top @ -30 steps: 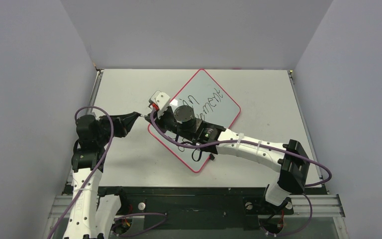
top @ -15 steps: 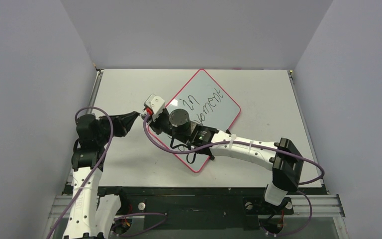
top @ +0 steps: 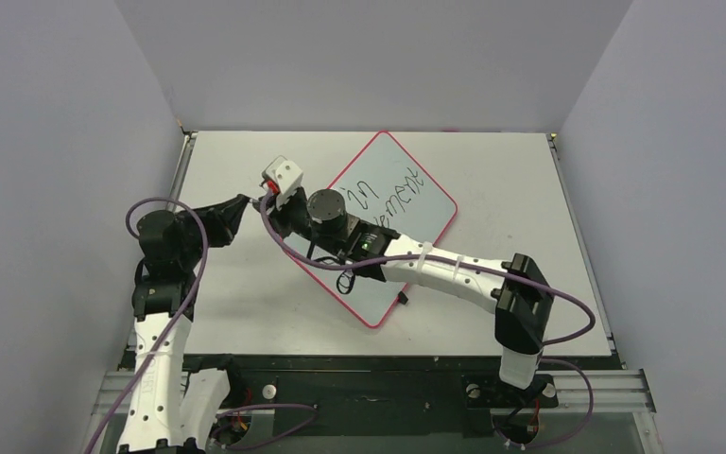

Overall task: Write a sentence on the whiteboard
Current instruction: Close the whiteboard marker at the center of the board.

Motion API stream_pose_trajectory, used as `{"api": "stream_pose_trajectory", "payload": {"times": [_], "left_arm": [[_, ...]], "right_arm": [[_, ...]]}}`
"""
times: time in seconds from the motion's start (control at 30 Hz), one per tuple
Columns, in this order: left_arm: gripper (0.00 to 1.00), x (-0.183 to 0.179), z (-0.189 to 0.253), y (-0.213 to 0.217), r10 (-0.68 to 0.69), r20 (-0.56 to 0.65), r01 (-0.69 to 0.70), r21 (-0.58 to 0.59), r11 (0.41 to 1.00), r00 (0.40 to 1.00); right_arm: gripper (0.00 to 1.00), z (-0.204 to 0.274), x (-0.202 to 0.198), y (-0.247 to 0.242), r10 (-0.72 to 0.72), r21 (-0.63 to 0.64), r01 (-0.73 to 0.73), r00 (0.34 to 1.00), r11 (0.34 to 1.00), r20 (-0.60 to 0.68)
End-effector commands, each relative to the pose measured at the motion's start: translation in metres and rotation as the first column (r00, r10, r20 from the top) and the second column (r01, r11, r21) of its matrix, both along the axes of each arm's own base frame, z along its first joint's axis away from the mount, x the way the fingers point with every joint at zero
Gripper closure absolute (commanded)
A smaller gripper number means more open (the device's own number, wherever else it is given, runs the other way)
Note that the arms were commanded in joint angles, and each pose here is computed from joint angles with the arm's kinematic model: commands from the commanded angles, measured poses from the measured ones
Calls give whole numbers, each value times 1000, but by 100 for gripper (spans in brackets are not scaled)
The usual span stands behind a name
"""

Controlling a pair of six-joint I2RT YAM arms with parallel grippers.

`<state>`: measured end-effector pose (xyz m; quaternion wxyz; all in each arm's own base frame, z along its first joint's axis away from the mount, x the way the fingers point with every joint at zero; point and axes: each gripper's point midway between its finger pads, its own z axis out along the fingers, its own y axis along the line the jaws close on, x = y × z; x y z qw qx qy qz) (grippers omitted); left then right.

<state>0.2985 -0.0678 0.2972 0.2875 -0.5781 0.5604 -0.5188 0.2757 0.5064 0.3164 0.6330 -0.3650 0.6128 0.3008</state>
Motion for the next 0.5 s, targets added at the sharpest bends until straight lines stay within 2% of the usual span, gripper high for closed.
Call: {"api": "stream_pose_trajectory", "payload": {"times": [0.0,0.1,0.3,0.47], "left_arm": [[100,-27,78,-37,-194,254,197,15,980,948],[100,-28,87,-38,-190,291,189,32,981,937],[100,-28,96,-40,-174,328,165,55,985,929],[100,-28,99,-55,-191,340,182,58,982,921]], "right_arm": [[100,-3,1,27,116,104,-95,970,990,-213],[100,-1,3,35,169,177,-114,926,978,-338],[100,9,11,38,222,295,-79,843,952,-490],[100,5,13,42,201,278,-48,808,959,-554]]}}
